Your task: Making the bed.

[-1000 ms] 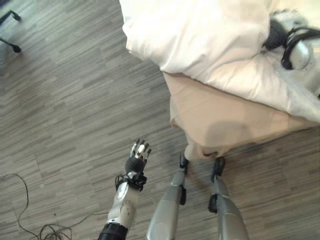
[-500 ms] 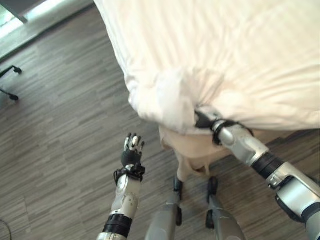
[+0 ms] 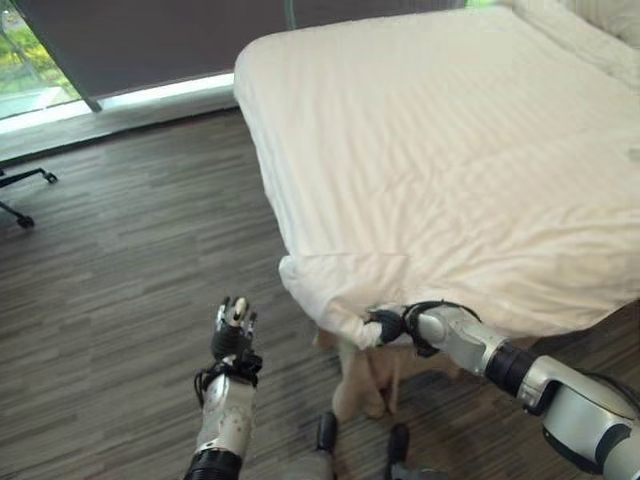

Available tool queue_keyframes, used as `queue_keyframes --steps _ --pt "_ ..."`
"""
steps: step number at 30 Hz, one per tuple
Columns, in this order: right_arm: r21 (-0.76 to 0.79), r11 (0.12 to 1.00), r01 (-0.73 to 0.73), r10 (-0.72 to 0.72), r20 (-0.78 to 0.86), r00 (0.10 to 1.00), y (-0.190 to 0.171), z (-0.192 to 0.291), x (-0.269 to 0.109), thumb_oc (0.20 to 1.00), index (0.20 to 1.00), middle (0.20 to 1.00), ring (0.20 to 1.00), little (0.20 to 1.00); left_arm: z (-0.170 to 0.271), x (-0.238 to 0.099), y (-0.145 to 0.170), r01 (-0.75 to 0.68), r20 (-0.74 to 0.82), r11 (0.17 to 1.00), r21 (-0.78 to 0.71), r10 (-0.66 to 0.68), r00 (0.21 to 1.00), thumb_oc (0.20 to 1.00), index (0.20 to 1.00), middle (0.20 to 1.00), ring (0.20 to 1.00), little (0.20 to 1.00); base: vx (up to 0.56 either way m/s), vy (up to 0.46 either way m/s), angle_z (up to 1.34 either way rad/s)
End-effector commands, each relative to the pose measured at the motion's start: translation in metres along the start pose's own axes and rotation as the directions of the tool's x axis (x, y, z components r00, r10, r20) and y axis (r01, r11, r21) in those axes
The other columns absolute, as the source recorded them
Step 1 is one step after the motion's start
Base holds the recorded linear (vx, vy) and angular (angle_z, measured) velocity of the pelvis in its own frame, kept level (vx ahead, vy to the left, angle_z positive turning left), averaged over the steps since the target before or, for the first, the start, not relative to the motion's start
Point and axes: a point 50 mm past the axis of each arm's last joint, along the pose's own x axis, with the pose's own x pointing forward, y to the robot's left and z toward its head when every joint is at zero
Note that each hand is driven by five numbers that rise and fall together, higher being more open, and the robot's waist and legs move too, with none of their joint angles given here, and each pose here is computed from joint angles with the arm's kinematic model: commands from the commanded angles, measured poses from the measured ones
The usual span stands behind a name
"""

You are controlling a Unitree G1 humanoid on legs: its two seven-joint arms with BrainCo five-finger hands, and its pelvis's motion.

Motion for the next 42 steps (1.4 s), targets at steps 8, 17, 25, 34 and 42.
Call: queue_keyframes --steps 8,17,25,34,42 --pt "0.289 0.951 -0.113 0.02 0.308 0.951 0.004 0.004 -0.065 0.2 0.2 0.2 0.2 0.2 0.057 0.003 0.029 0.012 0.146 0.991 0.134 -0.031 0.989 1.0 1.0 1.0 1.0 1.0 0.01 0.026 0.05" --pt "0.655 0.741 -0.149 0.067 0.148 0.987 0.083 -0.055 -0.128 0.2 0.2 0.2 0.2 0.2 0.059 0.0 0.024 0.055 0.127 0.98 0.192 -0.08 0.989 1.0 1.0 1.0 1.0 1.0 -0.03 0.014 0.03" --pt "0.732 0.678 -0.075 -0.106 0.197 0.975 0.079 -0.025 -0.075 0.2 0.2 0.2 0.2 0.2 0.051 0.006 0.021 0.024 0.097 0.975 0.22 -0.046 0.994 1.0 1.0 1.0 1.0 1.0 -0.02 0.032 -0.02" --pt "0.778 0.545 -0.314 0.032 0.355 0.934 0.088 0.005 -0.037 0.2 0.2 0.2 0.2 0.2 0.045 0.008 0.011 0.073 0.066 0.97 0.23 -0.091 0.994 1.0 1.0 1.0 1.0 1.0 -0.01 0.03 -0.08" --pt "0.608 0.738 -0.293 0.115 0.314 0.942 0.056 -0.009 -0.05 0.31 0.31 0.31 0.31 0.31 0.047 0.01 0.011 0.093 0.067 0.971 0.222 -0.11 0.992 1.0 1.0 1.0 1.0 1.0 -0.01 0.007 0.0"
